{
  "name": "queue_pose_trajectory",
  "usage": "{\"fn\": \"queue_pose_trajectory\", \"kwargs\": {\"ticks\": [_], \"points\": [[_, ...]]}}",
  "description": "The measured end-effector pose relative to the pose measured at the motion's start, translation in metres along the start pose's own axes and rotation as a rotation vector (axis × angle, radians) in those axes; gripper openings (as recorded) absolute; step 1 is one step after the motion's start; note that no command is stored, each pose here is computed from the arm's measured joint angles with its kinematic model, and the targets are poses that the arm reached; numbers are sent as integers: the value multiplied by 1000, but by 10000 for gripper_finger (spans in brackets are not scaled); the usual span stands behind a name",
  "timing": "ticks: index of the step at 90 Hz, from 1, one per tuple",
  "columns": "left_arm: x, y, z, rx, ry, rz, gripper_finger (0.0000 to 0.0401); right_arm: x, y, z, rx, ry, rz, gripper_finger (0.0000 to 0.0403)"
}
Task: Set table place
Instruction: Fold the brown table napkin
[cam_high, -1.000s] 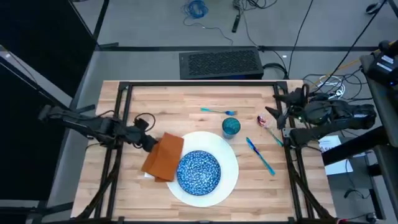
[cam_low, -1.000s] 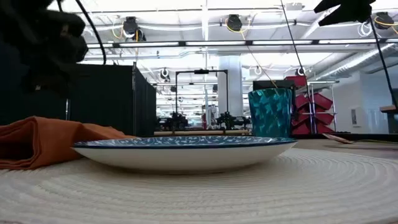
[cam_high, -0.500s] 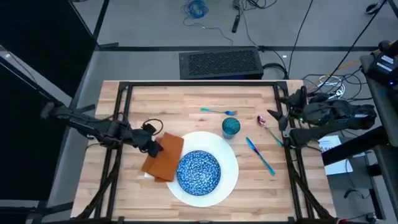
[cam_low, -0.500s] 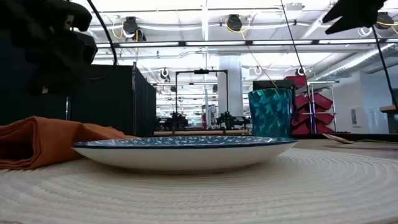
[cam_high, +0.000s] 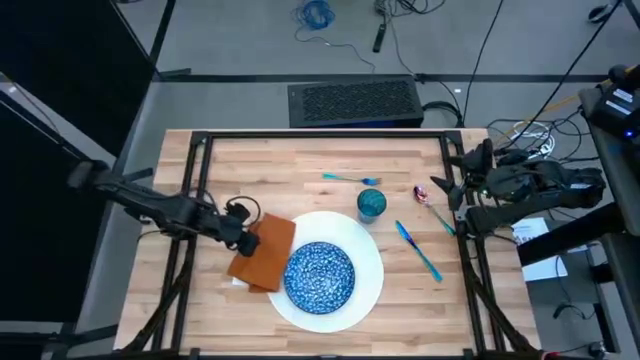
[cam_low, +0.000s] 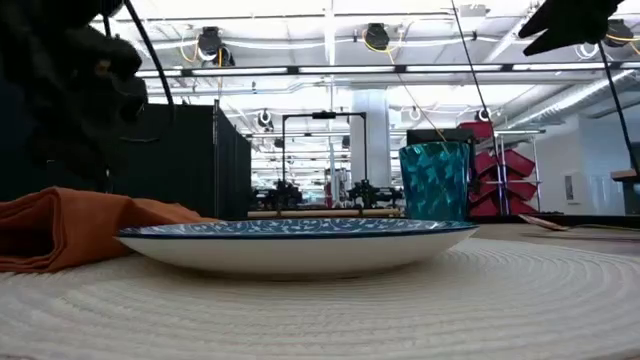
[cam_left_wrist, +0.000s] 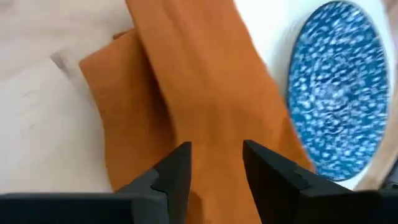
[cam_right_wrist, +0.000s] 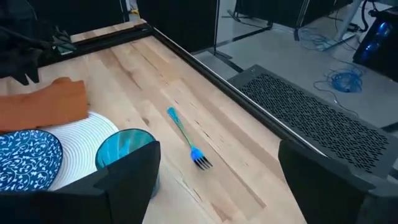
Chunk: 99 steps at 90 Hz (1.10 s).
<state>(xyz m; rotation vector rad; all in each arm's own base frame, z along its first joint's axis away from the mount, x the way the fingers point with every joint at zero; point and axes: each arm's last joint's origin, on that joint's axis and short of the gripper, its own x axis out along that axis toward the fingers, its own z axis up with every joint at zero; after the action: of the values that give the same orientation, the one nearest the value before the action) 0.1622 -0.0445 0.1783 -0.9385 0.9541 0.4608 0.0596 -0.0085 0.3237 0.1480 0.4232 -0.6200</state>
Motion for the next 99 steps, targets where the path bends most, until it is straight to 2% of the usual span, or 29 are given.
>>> {"fn": "queue_pose_trajectory", "kwargs": {"ticks": [43,83,91,99], "points": [[20,1,-3,36,48,101,130,0,0,0,10,1,2,313],[52,-9,-3,55,54,82,128,0,0,0,6,4,8,313],[54,-11,-2,74,48,64,106,0,0,0,5,4,8,313],[53,-15,-1,109,41,44,41,0,0,0,5,4,8,313]]}}
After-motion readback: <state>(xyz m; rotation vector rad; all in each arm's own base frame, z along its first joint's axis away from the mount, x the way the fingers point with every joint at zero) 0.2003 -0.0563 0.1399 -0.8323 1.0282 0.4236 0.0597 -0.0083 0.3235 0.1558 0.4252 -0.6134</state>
